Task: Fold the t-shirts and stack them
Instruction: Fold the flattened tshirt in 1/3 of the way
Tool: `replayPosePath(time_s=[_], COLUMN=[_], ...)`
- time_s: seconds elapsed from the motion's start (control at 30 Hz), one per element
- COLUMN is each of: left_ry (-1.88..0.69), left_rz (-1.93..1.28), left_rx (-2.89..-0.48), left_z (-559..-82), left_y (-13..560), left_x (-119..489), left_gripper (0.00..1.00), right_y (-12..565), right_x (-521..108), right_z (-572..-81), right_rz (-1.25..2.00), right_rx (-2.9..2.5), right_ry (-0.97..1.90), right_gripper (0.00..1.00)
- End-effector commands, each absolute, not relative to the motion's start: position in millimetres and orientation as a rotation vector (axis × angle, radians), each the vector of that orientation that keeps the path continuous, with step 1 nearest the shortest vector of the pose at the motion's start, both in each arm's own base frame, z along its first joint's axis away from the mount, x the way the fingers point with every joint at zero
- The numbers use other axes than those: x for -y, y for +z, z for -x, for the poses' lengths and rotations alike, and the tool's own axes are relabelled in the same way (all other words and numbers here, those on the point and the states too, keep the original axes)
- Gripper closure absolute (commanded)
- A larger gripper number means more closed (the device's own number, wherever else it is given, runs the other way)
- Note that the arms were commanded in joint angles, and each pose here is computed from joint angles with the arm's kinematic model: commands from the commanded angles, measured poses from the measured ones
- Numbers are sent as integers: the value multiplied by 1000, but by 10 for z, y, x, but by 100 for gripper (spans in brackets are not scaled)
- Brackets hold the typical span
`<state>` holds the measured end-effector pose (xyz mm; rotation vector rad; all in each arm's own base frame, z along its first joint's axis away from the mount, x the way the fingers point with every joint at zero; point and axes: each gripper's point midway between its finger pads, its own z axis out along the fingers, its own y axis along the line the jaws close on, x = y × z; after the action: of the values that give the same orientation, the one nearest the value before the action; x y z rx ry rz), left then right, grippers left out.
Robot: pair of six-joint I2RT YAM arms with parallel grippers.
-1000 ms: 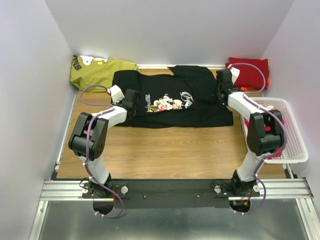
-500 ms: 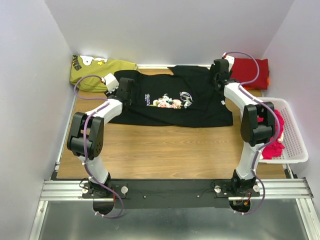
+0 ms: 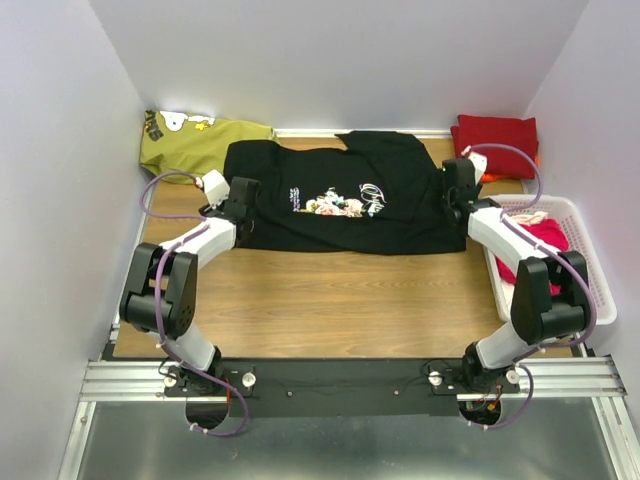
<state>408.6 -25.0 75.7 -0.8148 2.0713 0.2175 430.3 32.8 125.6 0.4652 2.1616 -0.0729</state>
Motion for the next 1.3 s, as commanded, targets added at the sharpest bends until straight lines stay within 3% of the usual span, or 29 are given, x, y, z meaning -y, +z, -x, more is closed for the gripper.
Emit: replayPosePath(time_s=[0.0,0.4,0.7,1.27], left_ry=[121,79,241,348], left_rz=[811,778,883,1021], left_rx=[-2110,-2313,-2480,-2470], left_z=[-3946,-3949,-3570,-2826], left_y=[711,327,-38,131], left_x=[349,559,467,214], left_gripper=[28,34,44,44], right_y=[896,337,176,-86], right_x=[-405,-524,-481,-417], right_z=[-3927,-3643,-3484,-3096], right_rz=[-501,-506,-518,-565], right_rx=[-2289,-2471,-2513,-2629], right_ry=[-15,30,-6,-69], right_gripper=[27,29,30,31])
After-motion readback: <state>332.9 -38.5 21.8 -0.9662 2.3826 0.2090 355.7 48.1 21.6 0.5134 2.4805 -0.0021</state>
